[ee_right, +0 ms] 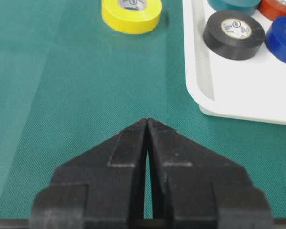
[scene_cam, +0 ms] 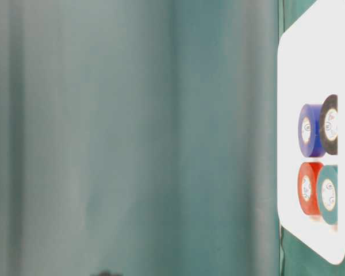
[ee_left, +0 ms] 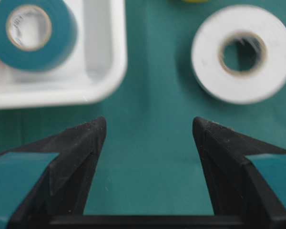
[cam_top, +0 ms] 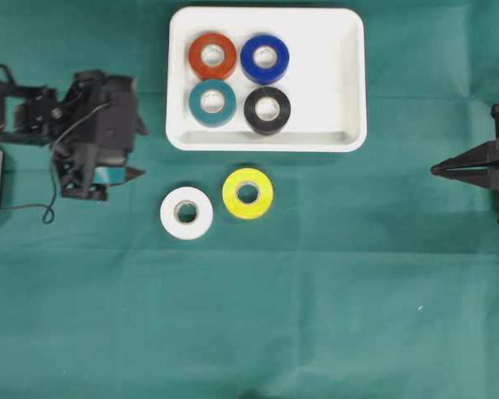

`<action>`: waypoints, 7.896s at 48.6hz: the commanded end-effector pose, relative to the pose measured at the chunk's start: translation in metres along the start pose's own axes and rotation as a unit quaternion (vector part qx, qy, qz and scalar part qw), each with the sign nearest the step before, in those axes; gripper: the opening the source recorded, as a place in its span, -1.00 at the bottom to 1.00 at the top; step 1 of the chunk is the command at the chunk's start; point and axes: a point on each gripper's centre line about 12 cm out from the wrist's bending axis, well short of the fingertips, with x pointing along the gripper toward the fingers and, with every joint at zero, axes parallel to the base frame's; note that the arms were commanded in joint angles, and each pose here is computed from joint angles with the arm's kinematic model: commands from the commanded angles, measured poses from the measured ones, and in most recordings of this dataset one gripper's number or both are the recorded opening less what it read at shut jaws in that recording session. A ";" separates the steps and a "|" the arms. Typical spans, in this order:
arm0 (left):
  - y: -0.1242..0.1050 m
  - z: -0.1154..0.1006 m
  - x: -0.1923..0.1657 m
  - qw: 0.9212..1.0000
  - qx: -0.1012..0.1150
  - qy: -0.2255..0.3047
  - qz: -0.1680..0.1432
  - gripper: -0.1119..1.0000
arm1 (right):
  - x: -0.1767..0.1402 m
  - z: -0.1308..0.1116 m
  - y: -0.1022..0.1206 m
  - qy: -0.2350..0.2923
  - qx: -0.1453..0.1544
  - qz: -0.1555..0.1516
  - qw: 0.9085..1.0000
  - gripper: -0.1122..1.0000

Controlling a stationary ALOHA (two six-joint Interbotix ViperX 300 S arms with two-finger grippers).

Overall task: Put the tape into the white case with the left arm.
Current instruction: 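Open the left gripper and withdraw it to the left, then move the left gripper over the white tape roll, then close the left gripper on the white tape roll and lift it, then carry the white tape into the tray's right side and lower it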

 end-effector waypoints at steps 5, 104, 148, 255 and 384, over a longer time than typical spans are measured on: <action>-0.008 -0.007 -0.018 1.000 0.005 -0.029 -0.003 0.51 | 0.001 0.005 0.000 -0.008 0.000 0.000 1.000 -0.97; -0.067 -0.012 -0.004 0.993 0.085 -0.044 -0.072 0.51 | 0.001 0.005 0.000 -0.009 0.000 0.001 1.000 -0.97; -0.088 0.031 0.068 0.991 0.103 0.019 -0.086 0.51 | 0.001 0.005 0.000 -0.009 0.000 0.000 1.000 -0.97; -0.057 0.071 0.051 0.993 0.090 0.034 -0.065 -0.31 | 0.000 0.004 0.000 -0.009 0.000 0.001 1.000 -0.97; 0.061 0.155 0.100 0.992 0.108 -0.046 0.037 0.82 | 0.000 0.004 0.000 -0.010 0.000 0.001 1.000 -0.97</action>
